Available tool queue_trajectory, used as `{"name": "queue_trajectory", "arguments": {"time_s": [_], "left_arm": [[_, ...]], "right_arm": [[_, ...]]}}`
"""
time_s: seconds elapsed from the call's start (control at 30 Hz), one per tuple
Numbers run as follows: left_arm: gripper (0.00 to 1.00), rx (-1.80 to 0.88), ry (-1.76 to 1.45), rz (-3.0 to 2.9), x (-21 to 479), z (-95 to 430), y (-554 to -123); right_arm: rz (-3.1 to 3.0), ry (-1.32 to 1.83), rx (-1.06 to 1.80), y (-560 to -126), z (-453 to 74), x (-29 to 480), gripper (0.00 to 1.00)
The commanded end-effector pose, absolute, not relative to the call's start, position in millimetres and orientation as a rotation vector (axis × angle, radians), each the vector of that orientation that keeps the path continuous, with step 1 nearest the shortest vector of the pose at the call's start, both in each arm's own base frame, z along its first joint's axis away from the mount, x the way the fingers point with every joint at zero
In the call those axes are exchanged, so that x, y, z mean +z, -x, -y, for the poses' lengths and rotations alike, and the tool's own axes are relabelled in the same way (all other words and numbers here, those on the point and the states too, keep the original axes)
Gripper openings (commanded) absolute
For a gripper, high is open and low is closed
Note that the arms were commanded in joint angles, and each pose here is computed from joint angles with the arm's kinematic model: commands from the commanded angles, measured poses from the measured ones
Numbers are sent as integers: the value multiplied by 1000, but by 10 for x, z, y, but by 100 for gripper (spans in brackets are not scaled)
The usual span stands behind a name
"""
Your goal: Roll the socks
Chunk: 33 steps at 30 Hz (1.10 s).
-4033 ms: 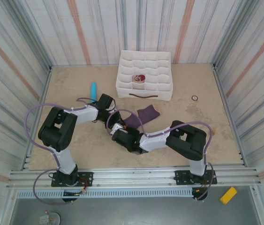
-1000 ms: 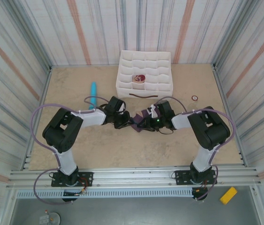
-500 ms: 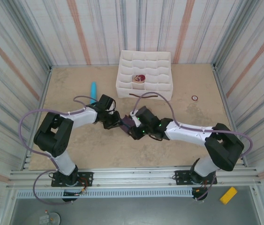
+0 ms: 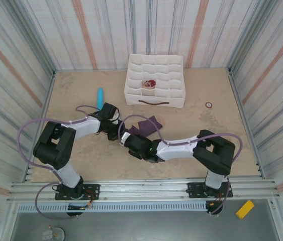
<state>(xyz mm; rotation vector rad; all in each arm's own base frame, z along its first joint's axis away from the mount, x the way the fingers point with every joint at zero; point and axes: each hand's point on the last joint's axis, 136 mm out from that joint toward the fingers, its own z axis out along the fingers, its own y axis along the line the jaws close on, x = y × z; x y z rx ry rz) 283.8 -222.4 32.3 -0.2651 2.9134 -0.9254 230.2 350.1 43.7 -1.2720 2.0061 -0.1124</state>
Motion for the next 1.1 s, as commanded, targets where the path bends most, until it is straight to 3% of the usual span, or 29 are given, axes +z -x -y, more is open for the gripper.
{"name": "queue_trajectory", "arguments": {"time_s": [0.0, 0.23, 0.3, 0.43, 0.5, 0.53, 0.63, 0.7, 1.07], "left_arm": [[0, -879, 265, -2984, 239, 2108, -2640], [0, -888, 272, -2982, 242, 2108, -2617], [0, -890, 273, -2980, 246, 2107, -2622], [0, -893, 273, -2977, 250, 2108, -2619], [10, -896, 276, -2968, 265, 2103, -2625], [19, -900, 276, -2961, 280, 2103, -2632], [52, -905, 274, -2951, 342, 2103, -2638], [62, -905, 273, -2946, 383, 2098, -2644], [70, -907, 403, -2938, 313, 1786, -2603]], "right_arm": [[-1902, 1261, -225, -2452, -3607, 508, 61], [-1877, 1295, -295, -2489, -3655, 318, 59], [-1885, 1296, -322, -2506, -3627, 246, 54], [-1954, 1279, -293, -2492, -3531, 94, 25], [-2014, 1268, -230, -2458, -3466, 23, 4], [-2054, 1276, -171, -2414, -3442, -25, 1], [-2118, 1254, -123, -2403, -3337, -100, 0], [-2154, 1252, -120, -2398, -3271, -169, 0], [-2275, 1206, -92, -2344, -3022, -400, 0]]}}
